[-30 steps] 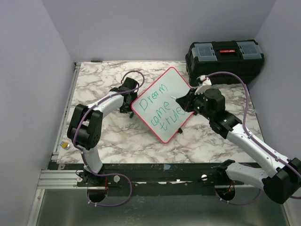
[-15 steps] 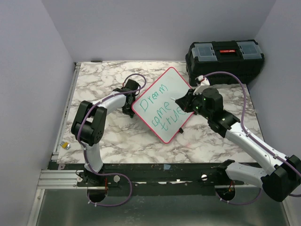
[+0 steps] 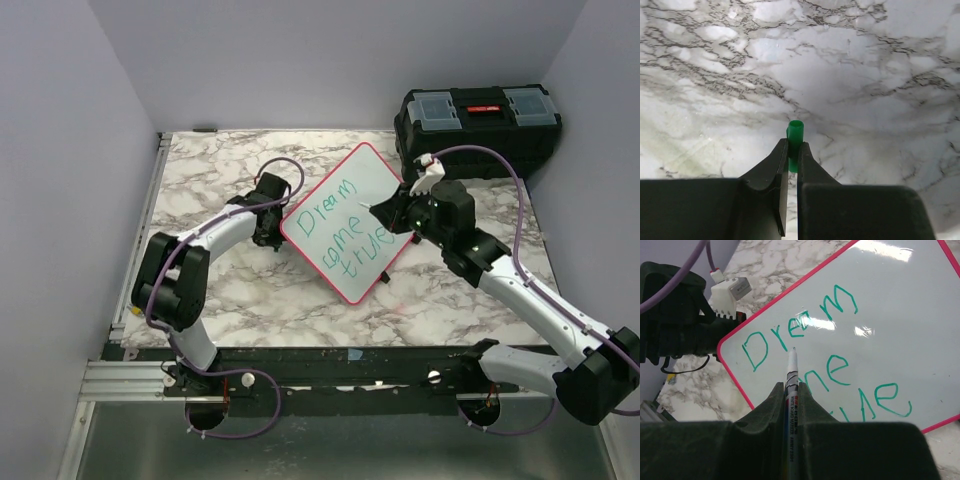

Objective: Write a sentence on the whiteboard
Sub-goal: Pick up the pen cap from the center of the board, then insert the whiteboard marker without the cap into the pen cap.

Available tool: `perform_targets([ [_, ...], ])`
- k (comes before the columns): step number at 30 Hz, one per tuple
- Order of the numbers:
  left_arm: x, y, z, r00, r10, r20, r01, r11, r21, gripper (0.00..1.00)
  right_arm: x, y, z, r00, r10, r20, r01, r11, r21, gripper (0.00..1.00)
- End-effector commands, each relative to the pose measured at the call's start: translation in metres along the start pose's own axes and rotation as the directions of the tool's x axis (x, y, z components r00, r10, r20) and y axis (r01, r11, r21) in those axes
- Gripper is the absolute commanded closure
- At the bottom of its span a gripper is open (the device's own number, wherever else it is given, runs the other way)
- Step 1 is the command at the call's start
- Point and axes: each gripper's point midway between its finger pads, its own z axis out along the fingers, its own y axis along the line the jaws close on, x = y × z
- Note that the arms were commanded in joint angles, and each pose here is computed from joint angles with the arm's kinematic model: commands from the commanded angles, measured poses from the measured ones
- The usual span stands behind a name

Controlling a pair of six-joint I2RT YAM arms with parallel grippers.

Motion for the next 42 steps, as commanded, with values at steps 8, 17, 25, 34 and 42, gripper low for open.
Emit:
perform_targets([
  [8,-0.049,-0.011,-0.084,0.959,0.081,0.273,-0.123,0.982,0.142,1.00,-0.018,0.043,-0.002,1.000,-0.030,0.001,0.030,0.981,-0.194,0.99],
  [17,-0.080,0.020,-0.127,0.887,0.121,0.445,-0.148,0.989,0.026,1.00,-0.020,0.055,0.003,0.999,-0.036,-0.012,0.032,0.967,-0.251,0.99],
  [25,-0.093,-0.039,-0.198,0.649,0.190,0.737,-0.479,0.855,0.202,1.00,-0.023,0.074,0.001,0.998,-0.065,-0.028,0.051,0.936,-0.348,0.99],
  [34,-0.086,-0.072,-0.236,0.408,0.323,0.854,-0.739,0.667,0.100,1.00,-0.032,0.102,-0.016,0.993,-0.112,-0.035,0.081,0.871,-0.484,0.99],
  [42,-0.060,-0.106,-0.231,0.156,0.471,0.868,-0.921,0.388,-0.045,1.00,-0.034,0.107,-0.022,0.990,-0.129,-0.062,0.082,0.864,-0.496,0.99],
])
